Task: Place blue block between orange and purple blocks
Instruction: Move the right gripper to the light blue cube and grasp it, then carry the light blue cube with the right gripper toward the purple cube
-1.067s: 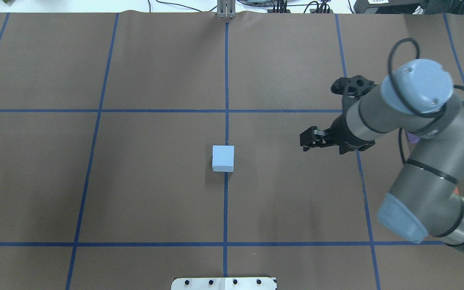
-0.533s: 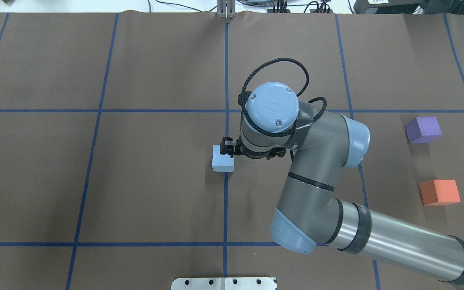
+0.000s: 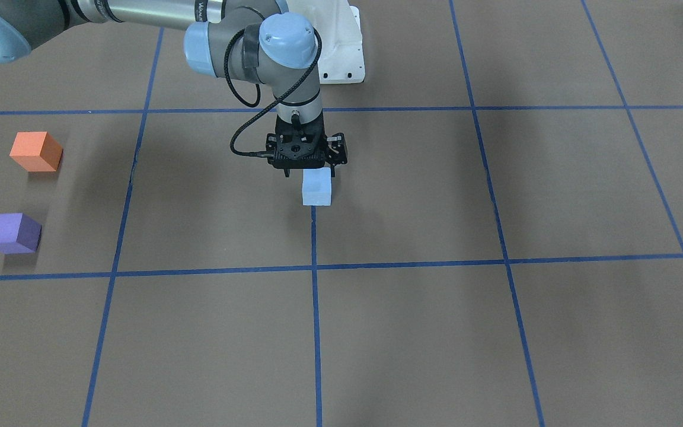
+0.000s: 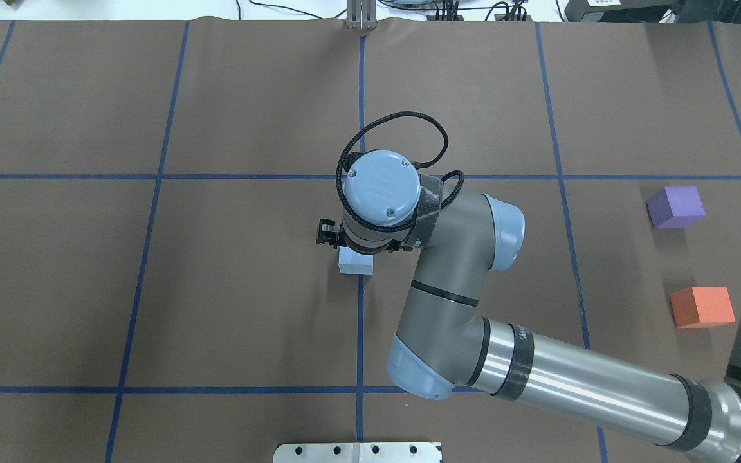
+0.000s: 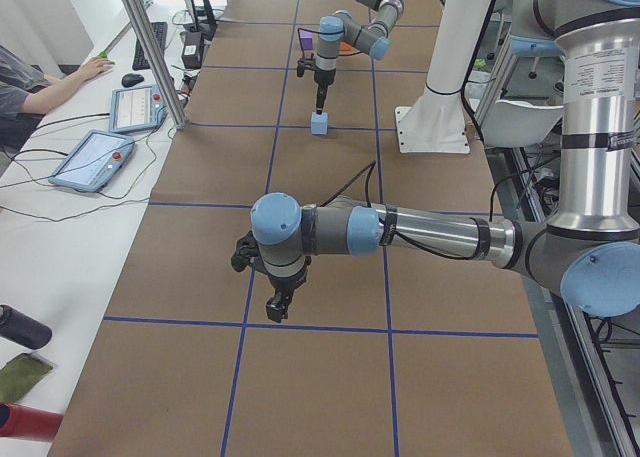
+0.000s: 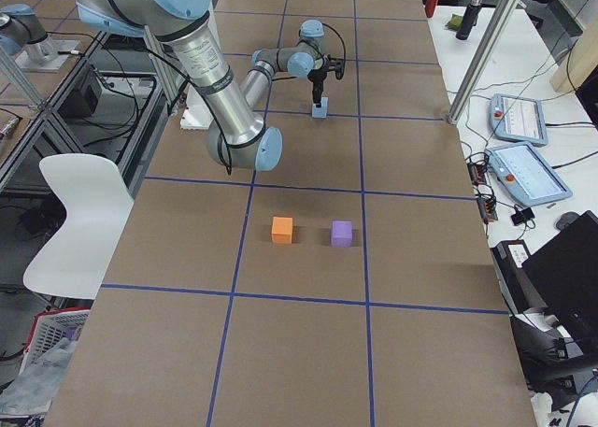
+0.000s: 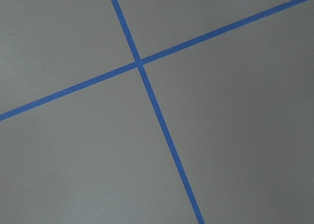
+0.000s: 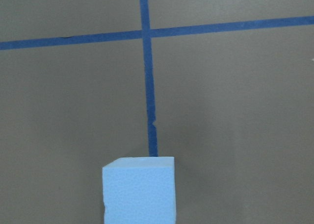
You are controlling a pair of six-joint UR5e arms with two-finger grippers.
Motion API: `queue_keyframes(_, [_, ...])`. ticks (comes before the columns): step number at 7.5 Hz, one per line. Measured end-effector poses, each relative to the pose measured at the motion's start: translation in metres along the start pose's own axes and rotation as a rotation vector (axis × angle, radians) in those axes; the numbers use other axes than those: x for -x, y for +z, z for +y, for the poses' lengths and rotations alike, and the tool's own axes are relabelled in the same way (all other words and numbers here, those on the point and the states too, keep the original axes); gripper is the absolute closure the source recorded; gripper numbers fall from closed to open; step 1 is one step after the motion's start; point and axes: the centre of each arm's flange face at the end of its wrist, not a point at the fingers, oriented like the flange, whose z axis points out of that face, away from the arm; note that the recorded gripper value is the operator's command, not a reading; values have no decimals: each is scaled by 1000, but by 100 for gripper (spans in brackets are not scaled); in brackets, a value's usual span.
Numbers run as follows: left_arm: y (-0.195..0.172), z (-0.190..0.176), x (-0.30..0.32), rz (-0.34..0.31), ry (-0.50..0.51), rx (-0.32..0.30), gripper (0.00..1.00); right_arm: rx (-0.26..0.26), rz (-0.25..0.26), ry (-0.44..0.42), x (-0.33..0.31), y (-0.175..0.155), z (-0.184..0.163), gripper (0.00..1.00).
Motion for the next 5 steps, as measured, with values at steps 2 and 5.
queue_keyframes(2, [1, 2, 0, 2, -3, 1, 0, -8, 29, -10, 4, 20, 10, 0])
queue_keyframes(5, [2, 3, 1, 3, -6, 3, 0, -22, 56, -31, 3, 53, 17, 17])
